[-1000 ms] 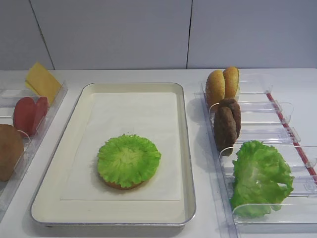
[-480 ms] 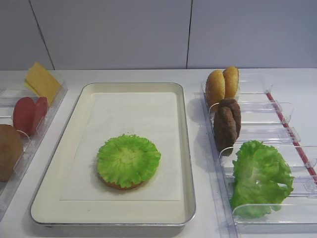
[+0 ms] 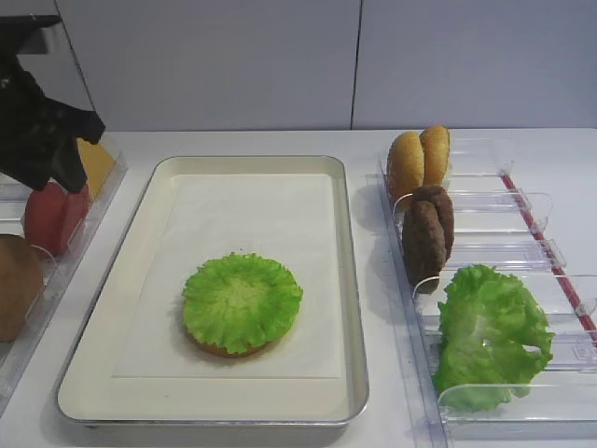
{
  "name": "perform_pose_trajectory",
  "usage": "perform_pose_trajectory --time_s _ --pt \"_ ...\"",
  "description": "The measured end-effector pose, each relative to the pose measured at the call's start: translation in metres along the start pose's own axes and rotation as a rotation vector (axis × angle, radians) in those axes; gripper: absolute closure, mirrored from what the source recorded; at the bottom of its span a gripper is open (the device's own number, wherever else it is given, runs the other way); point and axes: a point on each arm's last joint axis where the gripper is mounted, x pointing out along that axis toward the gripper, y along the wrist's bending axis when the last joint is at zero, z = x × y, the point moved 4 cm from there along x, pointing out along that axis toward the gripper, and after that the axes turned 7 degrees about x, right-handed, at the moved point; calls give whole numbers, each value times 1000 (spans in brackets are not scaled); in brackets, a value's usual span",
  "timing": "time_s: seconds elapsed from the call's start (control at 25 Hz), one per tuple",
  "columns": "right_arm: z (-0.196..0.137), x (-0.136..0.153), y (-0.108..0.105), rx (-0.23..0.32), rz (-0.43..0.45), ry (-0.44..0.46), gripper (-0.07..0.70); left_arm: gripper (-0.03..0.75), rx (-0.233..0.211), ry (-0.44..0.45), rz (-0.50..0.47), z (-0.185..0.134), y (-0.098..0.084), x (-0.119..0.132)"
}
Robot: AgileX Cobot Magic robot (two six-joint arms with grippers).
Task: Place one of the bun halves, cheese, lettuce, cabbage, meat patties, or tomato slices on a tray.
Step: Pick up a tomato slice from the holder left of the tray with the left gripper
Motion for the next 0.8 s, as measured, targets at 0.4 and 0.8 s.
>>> perform_pose_trajectory --time_s 0.4,0.8 --pt "0 0 0 0 0 0 253 408 -17 138 53 8 10 48" --pt "0 0 0 -1 -1 0 253 656 13 160 108 15 18 35"
